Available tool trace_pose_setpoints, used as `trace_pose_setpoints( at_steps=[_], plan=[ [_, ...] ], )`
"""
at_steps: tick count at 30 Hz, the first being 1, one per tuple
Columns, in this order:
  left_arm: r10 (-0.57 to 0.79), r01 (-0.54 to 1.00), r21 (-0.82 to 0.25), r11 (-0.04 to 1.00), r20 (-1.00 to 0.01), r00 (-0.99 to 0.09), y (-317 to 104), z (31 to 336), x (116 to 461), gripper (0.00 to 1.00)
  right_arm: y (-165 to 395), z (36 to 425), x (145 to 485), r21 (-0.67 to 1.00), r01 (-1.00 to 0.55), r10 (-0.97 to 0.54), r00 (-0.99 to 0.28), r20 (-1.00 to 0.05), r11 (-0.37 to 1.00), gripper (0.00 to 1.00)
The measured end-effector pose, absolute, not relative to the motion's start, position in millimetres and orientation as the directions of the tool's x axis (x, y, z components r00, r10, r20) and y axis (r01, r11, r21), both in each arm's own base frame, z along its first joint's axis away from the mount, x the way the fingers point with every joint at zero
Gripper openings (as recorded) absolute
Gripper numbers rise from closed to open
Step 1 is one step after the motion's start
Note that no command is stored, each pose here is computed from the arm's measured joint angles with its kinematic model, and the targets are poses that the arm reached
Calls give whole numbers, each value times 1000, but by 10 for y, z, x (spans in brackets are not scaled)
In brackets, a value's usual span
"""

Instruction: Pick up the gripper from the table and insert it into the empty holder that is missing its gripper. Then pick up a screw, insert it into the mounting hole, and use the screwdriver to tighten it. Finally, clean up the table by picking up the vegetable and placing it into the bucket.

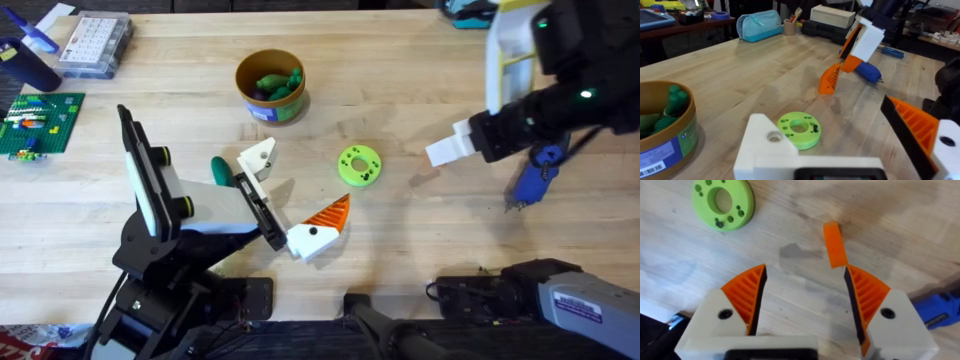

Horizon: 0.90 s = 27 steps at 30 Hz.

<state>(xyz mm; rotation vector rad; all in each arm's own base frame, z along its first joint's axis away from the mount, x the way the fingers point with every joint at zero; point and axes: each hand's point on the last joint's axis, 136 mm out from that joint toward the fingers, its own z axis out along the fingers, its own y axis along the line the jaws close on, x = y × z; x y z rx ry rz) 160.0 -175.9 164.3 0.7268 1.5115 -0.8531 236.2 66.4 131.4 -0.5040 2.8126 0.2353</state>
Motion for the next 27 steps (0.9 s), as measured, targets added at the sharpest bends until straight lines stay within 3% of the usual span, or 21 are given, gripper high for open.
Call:
trace_pose_setpoints(
  at_steps=[6,14,27],
  plan=[
    [-27,837,-110,536,-993,-113,-1759,1651,1599,992,677,1314,2416,111,-366,-325,-904,-276,924,896],
    [-27,836,-110,537,-993,-114,-1759,1650,1600,992,712,1713,2674,84,-376,-317,-865,-390,923,896],
    [-28,828,-110,550,-993,-113,-1744,1649,1623,992,553,1365,2590,42,-346,-327,-915,-238,937,896]
  ],
)
